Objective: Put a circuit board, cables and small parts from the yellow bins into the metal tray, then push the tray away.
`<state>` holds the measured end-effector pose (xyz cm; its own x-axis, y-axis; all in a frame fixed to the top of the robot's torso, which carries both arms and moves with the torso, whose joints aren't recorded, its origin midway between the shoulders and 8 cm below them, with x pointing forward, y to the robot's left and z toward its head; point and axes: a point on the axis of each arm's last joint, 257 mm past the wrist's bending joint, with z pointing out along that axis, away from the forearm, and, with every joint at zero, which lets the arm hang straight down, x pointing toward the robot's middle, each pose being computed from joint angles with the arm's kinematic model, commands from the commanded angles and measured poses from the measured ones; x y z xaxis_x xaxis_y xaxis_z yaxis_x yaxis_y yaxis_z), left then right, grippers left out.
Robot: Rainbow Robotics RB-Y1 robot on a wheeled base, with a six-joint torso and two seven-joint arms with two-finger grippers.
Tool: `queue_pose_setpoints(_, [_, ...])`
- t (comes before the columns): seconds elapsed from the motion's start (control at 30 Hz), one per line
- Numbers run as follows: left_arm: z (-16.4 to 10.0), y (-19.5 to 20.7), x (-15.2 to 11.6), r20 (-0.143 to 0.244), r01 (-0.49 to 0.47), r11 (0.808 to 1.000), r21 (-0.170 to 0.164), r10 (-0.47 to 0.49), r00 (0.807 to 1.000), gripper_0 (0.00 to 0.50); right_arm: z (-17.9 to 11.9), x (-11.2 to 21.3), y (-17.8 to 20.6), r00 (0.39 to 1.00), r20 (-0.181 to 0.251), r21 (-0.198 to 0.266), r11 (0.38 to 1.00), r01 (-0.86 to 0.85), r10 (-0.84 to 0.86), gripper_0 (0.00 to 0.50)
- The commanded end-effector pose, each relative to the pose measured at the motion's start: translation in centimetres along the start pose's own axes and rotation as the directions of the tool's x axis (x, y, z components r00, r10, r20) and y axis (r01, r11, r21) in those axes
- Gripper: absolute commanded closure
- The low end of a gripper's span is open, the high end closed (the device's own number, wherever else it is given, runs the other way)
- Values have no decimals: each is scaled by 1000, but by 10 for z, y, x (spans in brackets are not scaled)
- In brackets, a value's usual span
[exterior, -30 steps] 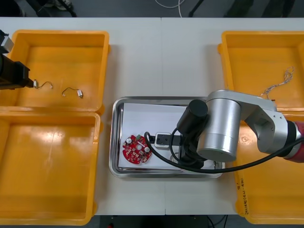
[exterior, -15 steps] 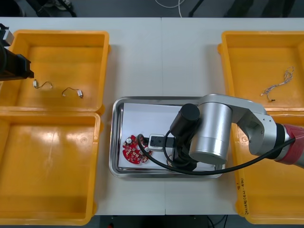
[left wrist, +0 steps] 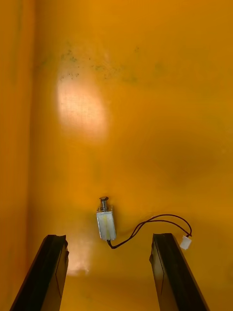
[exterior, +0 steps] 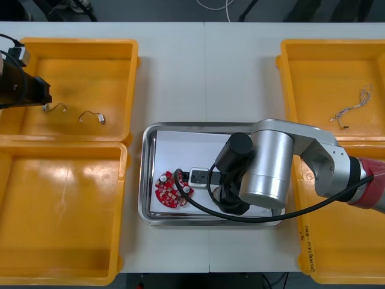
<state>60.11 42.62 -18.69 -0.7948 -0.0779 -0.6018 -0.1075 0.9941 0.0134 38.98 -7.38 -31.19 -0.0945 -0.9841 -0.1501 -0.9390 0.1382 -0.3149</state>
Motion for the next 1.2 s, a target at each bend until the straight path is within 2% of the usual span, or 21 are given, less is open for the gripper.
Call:
queue_pose_setpoints(0.03, [-11, 0, -31, 66, -44, 999, -3, 44, 997, 0, -7, -15, -3, 1000, 20, 18, 1000, 20, -20, 0])
queue_pose_setpoints(0.27, [2, -3, -28, 73, -23, 1000, 8, 23, 997, 0, -22, -17, -16, 1000, 23, 26, 1000, -12, 12, 0])
queue_pose_setpoints(0.57, [14, -11, -24, 80, -17, 1000, 15, 16, 997, 0, -75, -18, -46, 993, 16, -16, 993, -115, 115, 0])
queue_pose_setpoints(0.9, [21, -17, -21, 80, -47, 999, 2, 47, 996, 0, -130, -13, -83, 969, 55, -17, 971, -240, 241, 0])
queue_pose_setpoints(1.03, [21, -18, -20, 79, -48, 999, 5, 48, 996, 0, -149, -6, -98, 931, 73, -18, 934, -356, 357, 0])
queue_pose_setpoints(1.1, [22, -18, -19, 76, -47, 999, 5, 46, 996, 73, -157, -1, -104, 908, 70, -12, 911, -412, 412, 0])
queue_pose_setpoints(1.13, [23, -17, -18, 75, -48, 999, 5, 48, 996, 174, -162, 4, -108, 891, 65, -8, 893, -451, 450, 0])
queue_pose_setpoints(1.2, [24, -16, -16, 71, -48, 999, 5, 48, 996, 420, -173, 16, -118, 853, 56, 16, 854, -520, 518, 0])
